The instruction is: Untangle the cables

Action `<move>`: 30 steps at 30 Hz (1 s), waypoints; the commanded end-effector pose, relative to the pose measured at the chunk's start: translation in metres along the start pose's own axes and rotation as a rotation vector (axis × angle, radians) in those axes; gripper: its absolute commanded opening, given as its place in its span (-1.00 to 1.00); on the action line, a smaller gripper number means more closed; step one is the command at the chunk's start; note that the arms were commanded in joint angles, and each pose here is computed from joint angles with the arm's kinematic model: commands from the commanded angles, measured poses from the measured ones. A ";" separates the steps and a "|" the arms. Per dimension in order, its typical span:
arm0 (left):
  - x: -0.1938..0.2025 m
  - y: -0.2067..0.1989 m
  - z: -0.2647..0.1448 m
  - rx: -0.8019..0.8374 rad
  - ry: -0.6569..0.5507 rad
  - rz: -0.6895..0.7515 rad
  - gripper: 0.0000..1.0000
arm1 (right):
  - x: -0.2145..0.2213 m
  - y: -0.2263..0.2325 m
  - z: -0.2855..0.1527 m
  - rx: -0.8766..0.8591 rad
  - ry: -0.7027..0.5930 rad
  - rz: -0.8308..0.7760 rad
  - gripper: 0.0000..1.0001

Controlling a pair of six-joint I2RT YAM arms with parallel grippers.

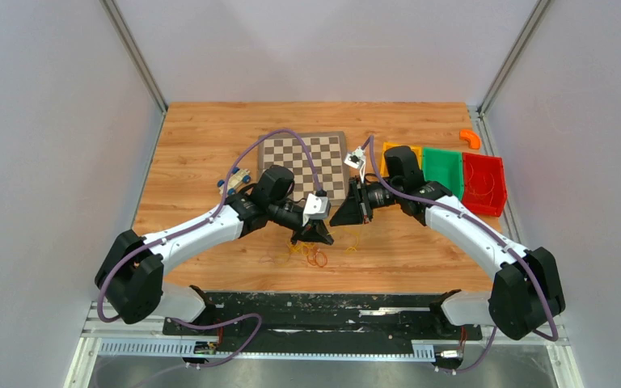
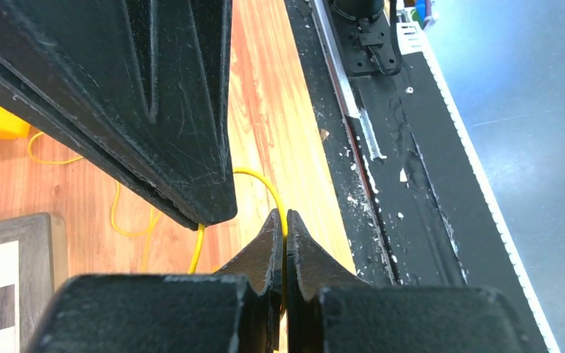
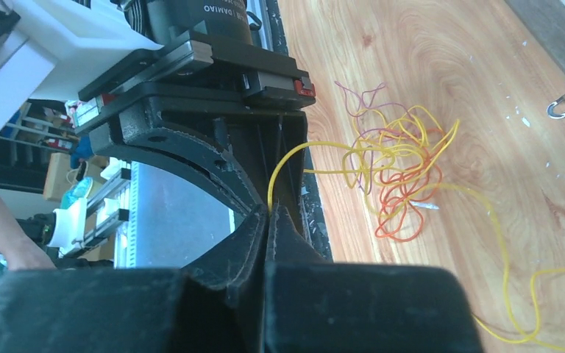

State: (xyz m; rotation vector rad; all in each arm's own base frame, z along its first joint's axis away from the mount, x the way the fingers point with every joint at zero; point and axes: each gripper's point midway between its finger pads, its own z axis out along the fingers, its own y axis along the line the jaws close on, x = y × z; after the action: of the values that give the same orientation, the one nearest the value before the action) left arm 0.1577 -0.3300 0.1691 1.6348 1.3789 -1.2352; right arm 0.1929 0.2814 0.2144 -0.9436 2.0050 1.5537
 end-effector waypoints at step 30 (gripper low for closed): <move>0.119 0.056 -0.037 -0.299 0.330 0.217 -0.83 | -0.120 0.090 -0.142 0.204 -0.457 -0.166 -1.00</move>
State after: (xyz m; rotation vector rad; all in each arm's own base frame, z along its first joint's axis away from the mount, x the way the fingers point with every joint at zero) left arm 0.2201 -0.2740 0.0517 1.7005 1.5819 -0.6497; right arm 0.2275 0.2103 0.3345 -0.5963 1.8145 1.3688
